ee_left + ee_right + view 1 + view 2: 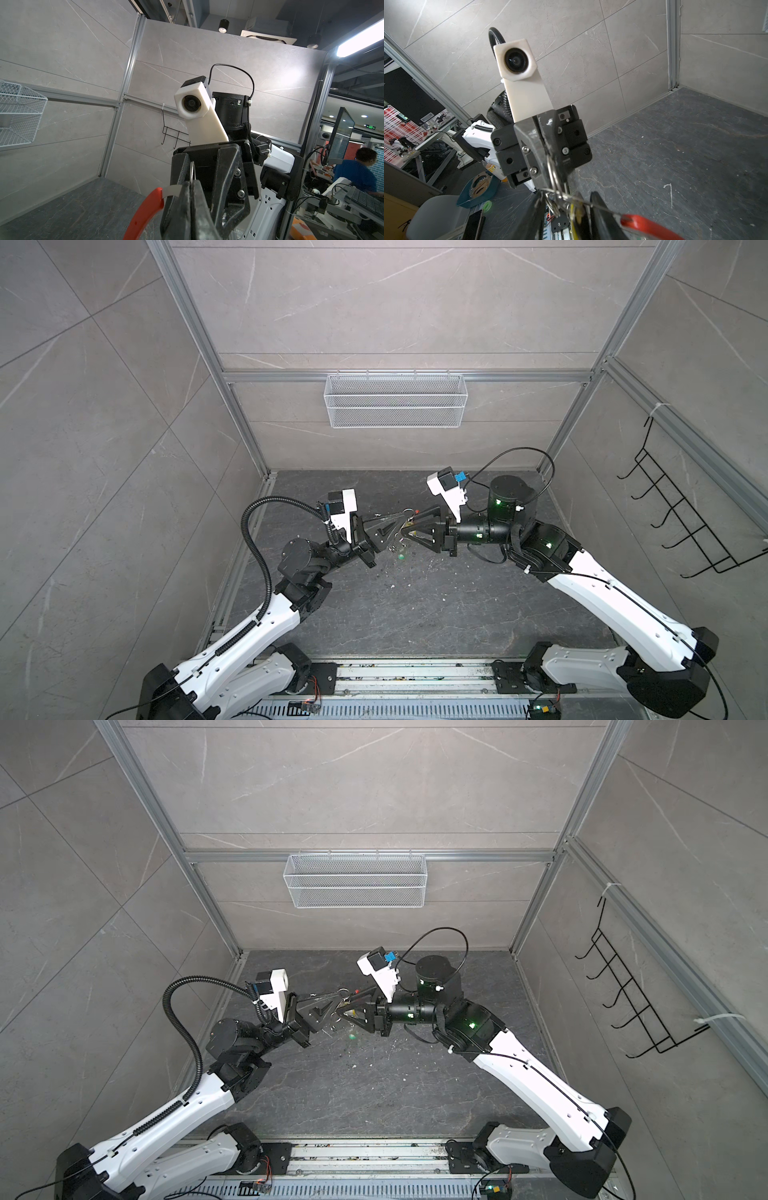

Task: Remove the keys from the keyring

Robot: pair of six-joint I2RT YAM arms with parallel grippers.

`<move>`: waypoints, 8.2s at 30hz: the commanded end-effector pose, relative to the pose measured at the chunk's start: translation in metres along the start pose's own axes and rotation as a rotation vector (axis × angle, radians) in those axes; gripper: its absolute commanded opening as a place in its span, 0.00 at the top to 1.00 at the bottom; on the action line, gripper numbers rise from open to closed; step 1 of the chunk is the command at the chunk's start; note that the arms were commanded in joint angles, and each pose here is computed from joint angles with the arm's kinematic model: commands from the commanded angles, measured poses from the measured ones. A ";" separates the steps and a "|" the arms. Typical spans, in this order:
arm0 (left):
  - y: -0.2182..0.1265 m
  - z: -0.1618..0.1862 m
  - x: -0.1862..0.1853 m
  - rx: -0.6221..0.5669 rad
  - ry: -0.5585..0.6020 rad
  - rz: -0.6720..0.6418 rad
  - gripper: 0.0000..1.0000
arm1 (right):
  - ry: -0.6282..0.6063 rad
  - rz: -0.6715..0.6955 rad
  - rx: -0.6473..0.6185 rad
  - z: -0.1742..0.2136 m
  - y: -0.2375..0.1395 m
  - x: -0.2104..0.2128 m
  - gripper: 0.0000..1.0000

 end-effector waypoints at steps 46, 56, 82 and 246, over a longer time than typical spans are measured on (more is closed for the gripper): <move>-0.007 -0.020 -0.024 -0.045 0.060 0.046 1.00 | -0.044 -0.072 -0.029 0.004 0.003 0.013 1.00; -0.010 -0.022 -0.028 -0.047 0.062 0.048 1.00 | -0.023 0.004 0.016 0.016 0.005 0.001 1.00; -0.030 -0.030 -0.045 -0.025 0.119 -0.003 1.00 | -0.062 0.117 0.079 0.026 -0.005 -0.010 1.00; -0.002 0.016 -0.041 0.422 -0.079 0.142 0.82 | -0.485 0.060 0.296 -0.018 -0.016 0.019 1.00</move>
Point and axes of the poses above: each gripper's point midway between its finger pads, its own y axis out along the fingers, its own x axis along the line the jaws close on, z = x × y, the point moved 3 cm from there along -y, back along the fingers, and after that the axes turned 6 degrees about -y, right-handed, at the moved point
